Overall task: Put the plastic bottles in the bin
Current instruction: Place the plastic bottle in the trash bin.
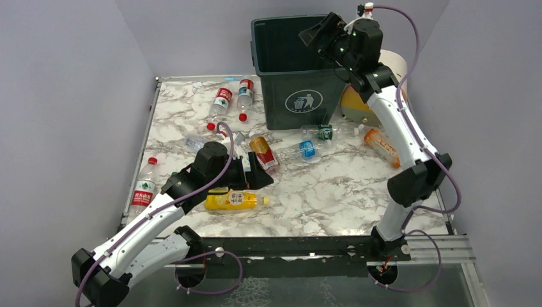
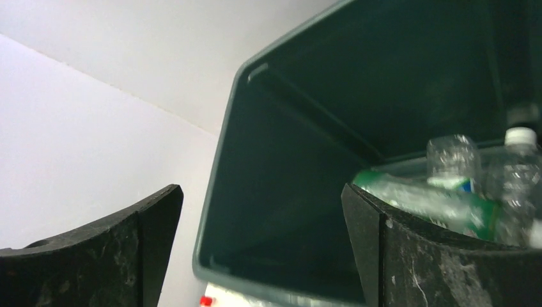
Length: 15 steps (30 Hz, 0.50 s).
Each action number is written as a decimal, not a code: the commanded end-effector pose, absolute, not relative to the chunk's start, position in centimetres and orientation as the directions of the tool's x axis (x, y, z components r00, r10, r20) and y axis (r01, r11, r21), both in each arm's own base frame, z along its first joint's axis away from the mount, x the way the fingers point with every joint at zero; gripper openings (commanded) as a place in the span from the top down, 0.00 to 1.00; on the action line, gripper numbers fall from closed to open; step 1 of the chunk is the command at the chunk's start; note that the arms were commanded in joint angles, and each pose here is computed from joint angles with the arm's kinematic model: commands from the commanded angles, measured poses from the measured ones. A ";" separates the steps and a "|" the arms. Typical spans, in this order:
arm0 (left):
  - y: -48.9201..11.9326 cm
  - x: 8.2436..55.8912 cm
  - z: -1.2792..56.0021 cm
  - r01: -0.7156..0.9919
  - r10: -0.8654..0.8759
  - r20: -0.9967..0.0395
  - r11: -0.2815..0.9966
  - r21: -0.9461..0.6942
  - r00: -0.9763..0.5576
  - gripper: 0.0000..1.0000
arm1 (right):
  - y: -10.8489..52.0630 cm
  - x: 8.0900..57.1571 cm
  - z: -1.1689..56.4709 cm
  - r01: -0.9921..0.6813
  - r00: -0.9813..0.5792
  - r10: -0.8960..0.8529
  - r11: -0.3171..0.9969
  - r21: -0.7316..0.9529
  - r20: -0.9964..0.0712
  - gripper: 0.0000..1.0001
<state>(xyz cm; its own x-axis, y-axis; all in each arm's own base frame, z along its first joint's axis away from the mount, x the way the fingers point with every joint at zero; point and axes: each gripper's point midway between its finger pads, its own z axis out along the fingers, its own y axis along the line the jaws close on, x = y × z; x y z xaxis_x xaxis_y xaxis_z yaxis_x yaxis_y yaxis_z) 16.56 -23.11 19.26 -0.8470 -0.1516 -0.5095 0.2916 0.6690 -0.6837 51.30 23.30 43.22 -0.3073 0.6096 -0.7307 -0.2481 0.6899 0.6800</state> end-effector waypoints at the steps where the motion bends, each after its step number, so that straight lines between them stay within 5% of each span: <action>1: -23.5 16.6 20.2 0.323 -0.153 -0.529 0.642 -0.696 -0.835 0.01 | 20.8 45.1 46.7 -0.285 -0.283 0.575 0.714 0.640 -0.768 0.01; 15: -23.8 16.4 19.8 0.341 -0.129 -0.530 0.634 -0.694 -0.838 0.01 | 13.5 33.5 38.2 -0.068 -0.372 0.473 0.844 0.532 -0.799 0.00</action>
<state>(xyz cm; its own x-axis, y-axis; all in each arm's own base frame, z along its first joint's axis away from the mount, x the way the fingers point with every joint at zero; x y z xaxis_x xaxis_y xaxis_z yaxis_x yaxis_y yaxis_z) 16.45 -23.21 19.33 -0.8479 -0.1449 -0.5100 0.2993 0.6632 -0.6860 34.86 15.75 44.37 -0.2777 0.5336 -0.7989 -0.2246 0.7725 0.5940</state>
